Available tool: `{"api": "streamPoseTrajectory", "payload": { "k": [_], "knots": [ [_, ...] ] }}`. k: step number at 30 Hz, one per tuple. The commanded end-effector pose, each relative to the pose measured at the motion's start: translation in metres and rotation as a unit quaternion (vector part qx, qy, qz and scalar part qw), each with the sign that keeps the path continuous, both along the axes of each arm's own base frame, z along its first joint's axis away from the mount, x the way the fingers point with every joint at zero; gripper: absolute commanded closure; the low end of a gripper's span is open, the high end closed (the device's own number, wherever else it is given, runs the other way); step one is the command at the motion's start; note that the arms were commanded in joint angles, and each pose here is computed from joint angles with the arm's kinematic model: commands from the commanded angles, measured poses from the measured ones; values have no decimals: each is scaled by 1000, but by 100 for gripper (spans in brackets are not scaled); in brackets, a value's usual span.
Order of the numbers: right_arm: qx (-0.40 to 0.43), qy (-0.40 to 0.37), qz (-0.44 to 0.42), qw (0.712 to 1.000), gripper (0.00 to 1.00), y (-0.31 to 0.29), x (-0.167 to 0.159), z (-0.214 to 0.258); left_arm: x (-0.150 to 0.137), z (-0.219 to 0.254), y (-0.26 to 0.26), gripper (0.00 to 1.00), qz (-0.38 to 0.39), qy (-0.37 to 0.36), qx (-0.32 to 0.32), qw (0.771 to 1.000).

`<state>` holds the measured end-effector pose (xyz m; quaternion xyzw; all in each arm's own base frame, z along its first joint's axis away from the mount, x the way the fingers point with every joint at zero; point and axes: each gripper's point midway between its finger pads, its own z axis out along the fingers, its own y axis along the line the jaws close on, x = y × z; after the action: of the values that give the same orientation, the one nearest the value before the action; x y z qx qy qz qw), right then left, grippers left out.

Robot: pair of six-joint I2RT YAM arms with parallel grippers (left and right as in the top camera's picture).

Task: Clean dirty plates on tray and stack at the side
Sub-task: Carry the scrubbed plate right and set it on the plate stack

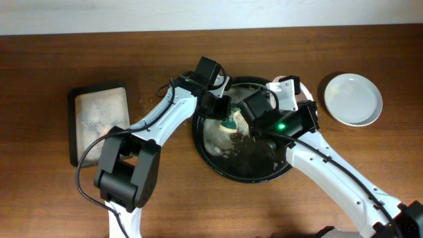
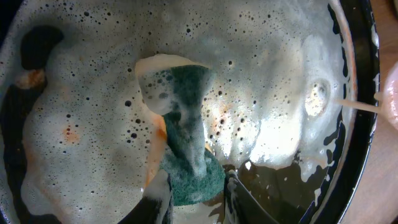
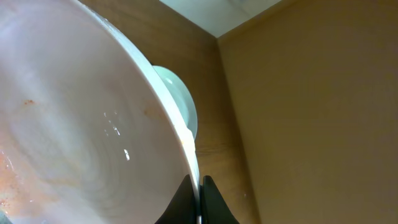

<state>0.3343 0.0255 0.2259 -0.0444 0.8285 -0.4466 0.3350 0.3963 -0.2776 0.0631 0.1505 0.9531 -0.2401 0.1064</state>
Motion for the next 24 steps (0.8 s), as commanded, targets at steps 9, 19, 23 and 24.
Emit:
{"api": "streamPoseTrajectory", "payload": {
  "k": [9, 19, 23, 24],
  "knots": [
    [-19, -33, -8, 999, 96, -1, -2, 18, -2, 13, -1, 68, -8, -9, -8, 1000],
    [-6, -44, -13, 999, 96, 0, -1, 16, 1, 11, 11, 47, 7, -23, 35, 999],
    [-6, -44, -13, 999, 96, 0, -2, 17, 1, 11, 11, 45, 7, -23, 35, 999],
    [-6, -44, -13, 999, 96, 0, -2, 17, 2, 11, 11, 44, 7, -24, 35, 999]
  ]
}}
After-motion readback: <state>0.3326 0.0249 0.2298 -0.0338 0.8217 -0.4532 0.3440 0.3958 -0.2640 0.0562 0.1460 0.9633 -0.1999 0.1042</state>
